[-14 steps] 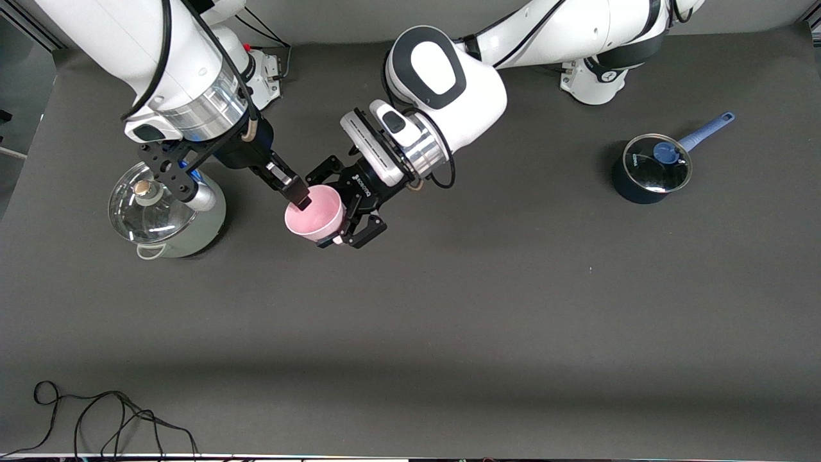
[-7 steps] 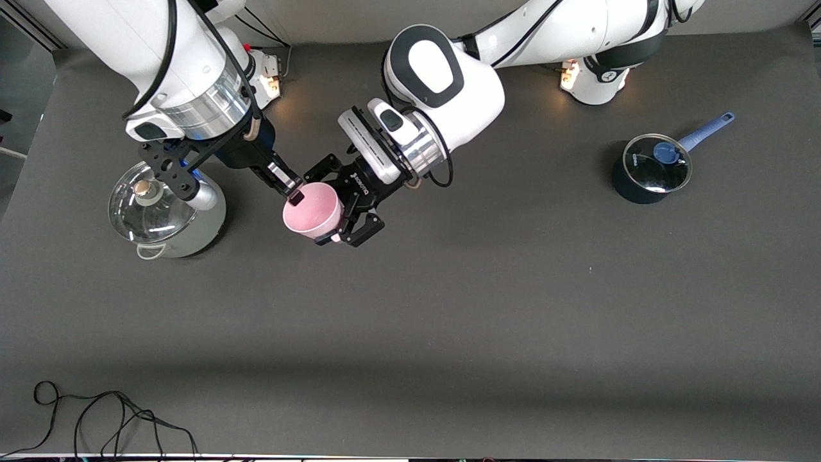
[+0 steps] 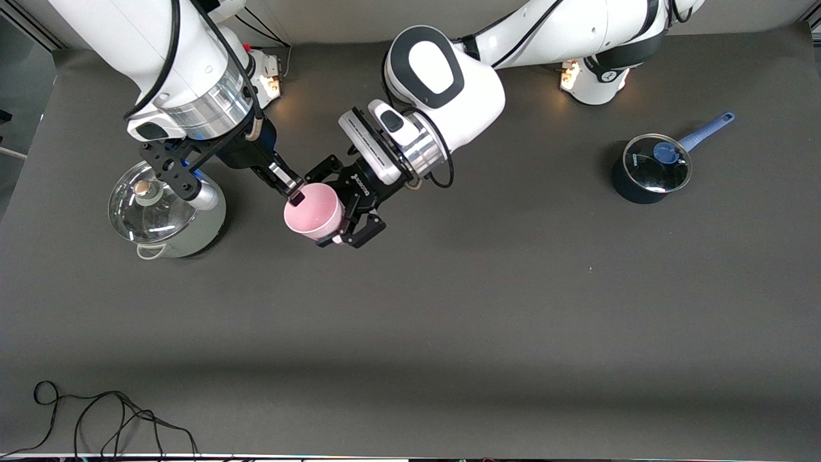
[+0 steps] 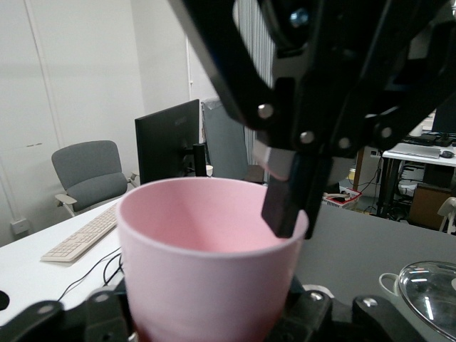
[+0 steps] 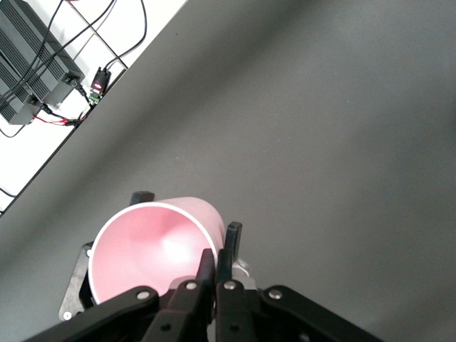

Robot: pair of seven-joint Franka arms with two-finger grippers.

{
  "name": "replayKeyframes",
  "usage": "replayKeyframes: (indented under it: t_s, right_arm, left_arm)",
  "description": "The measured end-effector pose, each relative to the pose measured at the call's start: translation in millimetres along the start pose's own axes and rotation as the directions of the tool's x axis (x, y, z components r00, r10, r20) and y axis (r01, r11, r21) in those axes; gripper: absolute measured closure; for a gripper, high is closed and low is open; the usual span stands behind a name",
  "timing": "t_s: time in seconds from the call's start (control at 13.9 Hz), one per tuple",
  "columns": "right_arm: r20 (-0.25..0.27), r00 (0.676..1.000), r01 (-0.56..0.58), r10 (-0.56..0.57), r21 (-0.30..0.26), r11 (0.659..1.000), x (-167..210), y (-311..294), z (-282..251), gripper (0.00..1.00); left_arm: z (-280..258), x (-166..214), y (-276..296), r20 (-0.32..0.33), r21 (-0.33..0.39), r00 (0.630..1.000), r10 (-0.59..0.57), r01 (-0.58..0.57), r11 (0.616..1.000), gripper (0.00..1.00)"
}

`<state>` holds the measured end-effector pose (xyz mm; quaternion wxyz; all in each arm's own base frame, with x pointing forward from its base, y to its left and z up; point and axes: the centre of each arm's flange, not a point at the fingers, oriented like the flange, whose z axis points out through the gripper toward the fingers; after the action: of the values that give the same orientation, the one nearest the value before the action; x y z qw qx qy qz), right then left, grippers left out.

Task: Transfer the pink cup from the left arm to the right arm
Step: 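Open the left gripper while the right gripper pulls the cup away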

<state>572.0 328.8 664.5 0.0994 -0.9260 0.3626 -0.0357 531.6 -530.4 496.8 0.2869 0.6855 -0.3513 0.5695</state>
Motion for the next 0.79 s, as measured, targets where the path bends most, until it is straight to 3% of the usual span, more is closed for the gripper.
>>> replayKeyframes:
  t_s: [0.14, 0.57, 0.79]
  right_arm:
    - [-0.01, 1.0, 0.0, 0.0, 0.001, 1.0, 0.9, 0.1, -1.2, 0.97]
    - [-0.141, 0.99, -0.005, 0.009, 0.03, 1.0, 24.5, -0.3, -7.9, 0.97]
    - [-0.176, 0.984, 0.006, -0.006, -0.001, 1.0, 82.2, 19.5, -4.3, 0.97]
  left_arm:
    - [0.2, -1.4, -3.0, 0.002, 0.006, 1.0, -0.001, 0.001, 1.0, 0.0]
    - [-0.2, -2.8, -14.1, 0.003, 0.029, 1.0, 0.011, -0.011, 1.0, 0.0]
    - [-2.7, -15.4, -68.4, -0.001, 0.053, 0.992, 0.125, -0.125, 0.991, 0.0]
